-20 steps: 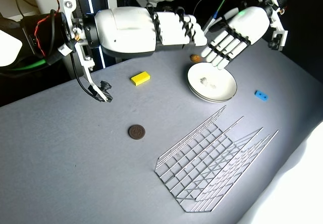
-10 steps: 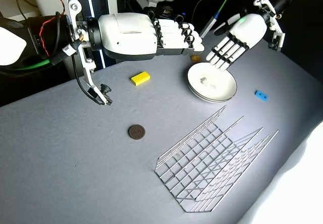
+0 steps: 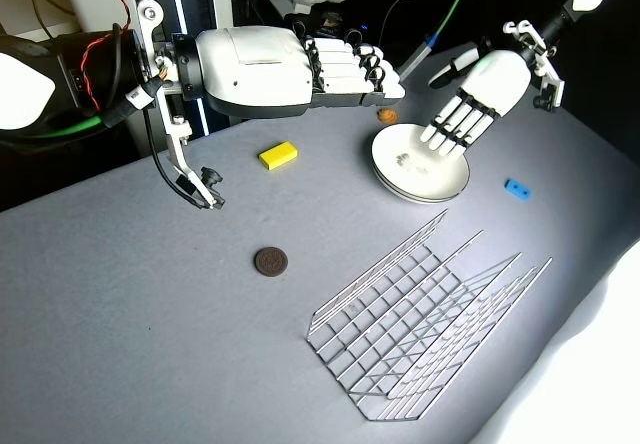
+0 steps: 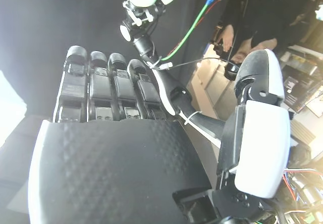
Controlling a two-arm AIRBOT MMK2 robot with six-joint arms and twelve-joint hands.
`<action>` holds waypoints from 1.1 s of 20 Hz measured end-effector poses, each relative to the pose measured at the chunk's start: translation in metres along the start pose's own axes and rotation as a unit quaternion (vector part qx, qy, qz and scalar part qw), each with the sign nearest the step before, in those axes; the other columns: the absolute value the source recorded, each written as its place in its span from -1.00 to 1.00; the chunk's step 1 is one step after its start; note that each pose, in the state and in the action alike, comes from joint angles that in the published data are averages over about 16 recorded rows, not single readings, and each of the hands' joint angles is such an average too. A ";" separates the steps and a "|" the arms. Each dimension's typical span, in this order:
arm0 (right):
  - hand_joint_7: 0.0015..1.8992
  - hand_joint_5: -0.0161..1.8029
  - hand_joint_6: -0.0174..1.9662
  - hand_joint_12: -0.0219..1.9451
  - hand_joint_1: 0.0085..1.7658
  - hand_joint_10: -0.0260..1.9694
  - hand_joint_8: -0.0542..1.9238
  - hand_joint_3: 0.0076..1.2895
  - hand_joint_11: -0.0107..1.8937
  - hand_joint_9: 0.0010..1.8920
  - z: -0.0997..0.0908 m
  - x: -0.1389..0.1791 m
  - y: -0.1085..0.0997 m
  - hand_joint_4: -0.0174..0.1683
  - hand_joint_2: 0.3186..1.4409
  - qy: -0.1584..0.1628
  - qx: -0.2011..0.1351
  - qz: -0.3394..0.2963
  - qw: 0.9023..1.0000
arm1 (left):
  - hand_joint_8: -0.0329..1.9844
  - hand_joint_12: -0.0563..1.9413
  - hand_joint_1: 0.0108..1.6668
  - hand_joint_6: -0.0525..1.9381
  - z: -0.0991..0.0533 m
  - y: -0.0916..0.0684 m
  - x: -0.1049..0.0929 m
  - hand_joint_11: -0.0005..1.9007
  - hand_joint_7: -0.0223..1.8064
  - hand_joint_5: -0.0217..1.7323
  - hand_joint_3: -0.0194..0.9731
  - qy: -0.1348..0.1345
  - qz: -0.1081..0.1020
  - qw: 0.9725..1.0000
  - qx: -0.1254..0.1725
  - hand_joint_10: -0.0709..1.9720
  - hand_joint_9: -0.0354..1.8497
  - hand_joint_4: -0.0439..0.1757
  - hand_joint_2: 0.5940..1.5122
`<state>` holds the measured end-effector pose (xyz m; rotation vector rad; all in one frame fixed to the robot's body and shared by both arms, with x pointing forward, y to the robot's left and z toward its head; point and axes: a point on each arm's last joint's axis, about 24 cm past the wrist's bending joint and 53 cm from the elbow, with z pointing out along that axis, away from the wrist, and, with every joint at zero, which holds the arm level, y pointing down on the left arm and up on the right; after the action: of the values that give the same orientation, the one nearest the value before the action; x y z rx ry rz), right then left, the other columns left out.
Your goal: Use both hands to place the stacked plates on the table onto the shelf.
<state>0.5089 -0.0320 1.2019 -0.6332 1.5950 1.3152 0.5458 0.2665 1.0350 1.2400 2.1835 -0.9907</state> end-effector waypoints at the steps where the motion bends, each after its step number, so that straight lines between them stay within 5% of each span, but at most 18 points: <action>1: -0.98 -0.96 -0.97 -0.95 -0.42 -0.97 -0.93 -0.99 -0.96 -0.98 0.000 0.001 0.000 -0.78 0.02 0.001 0.000 -0.003 1.000 | -0.98 -0.96 -0.99 -0.96 0.000 0.002 0.001 -0.98 -0.96 -0.95 -0.92 0.001 -0.001 1.000 -0.002 -0.92 -0.95 -0.61 0.13; 9: -0.98 -0.96 -0.97 -0.95 -0.26 -0.97 -0.93 -0.99 -0.97 -0.98 0.009 0.015 -0.007 -0.78 0.08 0.019 0.006 -0.022 1.000 | -0.98 -0.96 -0.99 -0.96 0.003 0.012 0.010 -0.98 -0.96 -0.95 -0.92 0.011 -0.004 1.000 -0.014 -0.92 -0.95 -0.61 0.12; 22: -0.98 -0.96 -0.97 -0.63 0.30 -0.97 -0.93 -0.99 -0.97 -0.98 0.041 0.046 -0.039 -0.78 0.25 0.044 0.041 -0.042 0.997 | -0.98 -0.95 -0.99 -0.96 0.015 0.011 0.013 -0.98 -0.98 -0.97 -0.93 0.013 -0.006 1.000 -0.011 -0.93 -0.95 -0.63 0.14</action>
<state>0.5363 0.0032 1.1442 -0.7082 1.6665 1.1690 0.5493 0.2661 1.0119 1.2384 2.2185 -0.9577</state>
